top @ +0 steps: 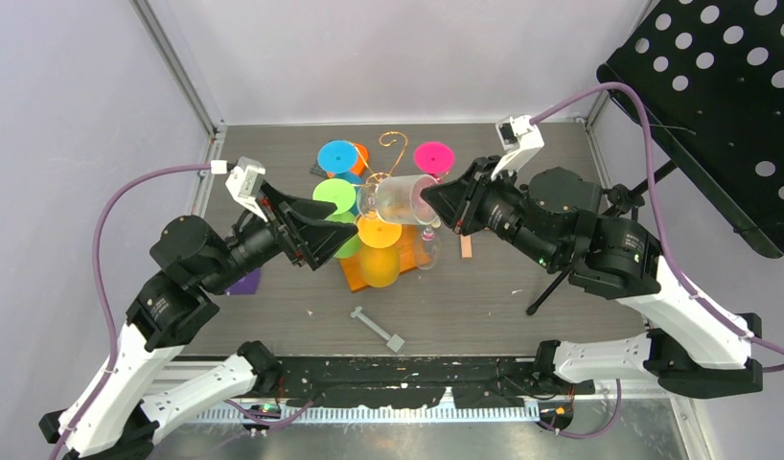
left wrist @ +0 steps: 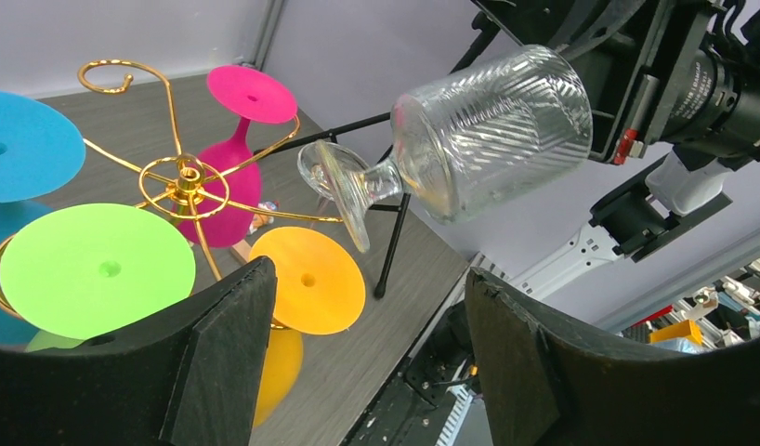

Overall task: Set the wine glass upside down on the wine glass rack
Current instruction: Turn the wine glass upside down at the wine rack.

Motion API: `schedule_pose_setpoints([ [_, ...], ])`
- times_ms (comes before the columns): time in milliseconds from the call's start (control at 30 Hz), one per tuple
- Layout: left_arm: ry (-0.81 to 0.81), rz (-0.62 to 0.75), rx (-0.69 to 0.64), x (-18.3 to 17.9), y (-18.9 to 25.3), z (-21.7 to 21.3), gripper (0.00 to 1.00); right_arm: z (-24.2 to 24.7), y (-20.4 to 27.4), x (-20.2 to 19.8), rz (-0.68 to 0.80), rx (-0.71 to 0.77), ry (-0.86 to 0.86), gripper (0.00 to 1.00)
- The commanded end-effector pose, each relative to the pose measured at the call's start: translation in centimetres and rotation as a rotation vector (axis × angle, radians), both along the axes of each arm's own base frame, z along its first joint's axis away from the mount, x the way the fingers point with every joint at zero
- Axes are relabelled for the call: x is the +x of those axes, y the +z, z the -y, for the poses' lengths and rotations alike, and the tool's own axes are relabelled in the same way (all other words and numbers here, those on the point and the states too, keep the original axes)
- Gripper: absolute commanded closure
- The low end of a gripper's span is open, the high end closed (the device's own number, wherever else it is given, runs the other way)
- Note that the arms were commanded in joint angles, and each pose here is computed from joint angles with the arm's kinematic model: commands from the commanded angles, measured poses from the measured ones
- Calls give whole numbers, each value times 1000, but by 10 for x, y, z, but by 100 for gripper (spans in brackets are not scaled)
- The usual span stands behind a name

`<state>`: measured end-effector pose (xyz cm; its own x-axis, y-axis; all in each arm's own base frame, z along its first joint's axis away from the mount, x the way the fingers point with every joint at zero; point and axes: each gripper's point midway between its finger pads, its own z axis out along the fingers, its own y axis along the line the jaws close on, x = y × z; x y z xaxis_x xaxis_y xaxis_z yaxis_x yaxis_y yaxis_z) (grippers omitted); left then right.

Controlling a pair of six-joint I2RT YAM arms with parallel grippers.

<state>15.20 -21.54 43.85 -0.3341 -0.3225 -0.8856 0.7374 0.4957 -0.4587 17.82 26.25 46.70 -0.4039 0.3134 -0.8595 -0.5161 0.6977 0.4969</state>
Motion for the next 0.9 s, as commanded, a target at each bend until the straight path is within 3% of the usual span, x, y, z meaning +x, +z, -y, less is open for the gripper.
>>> schedule_pose_setpoints([
  [0, 21, 44, -61, -1, 25, -6, 30, -5, 53, -10, 57, 195, 10, 94],
  [600, 11, 15, -57, 0, 18, -2, 52, -29, 58, -37, 76, 226, 118, 94],
  [733, 18, 13, -55, 1, 16, -2, 66, -32, 57, -43, 82, 216, 131, 95],
  [867, 17, 14, -55, 1, 15, -3, 89, -35, 55, -46, 83, 207, 138, 94],
])
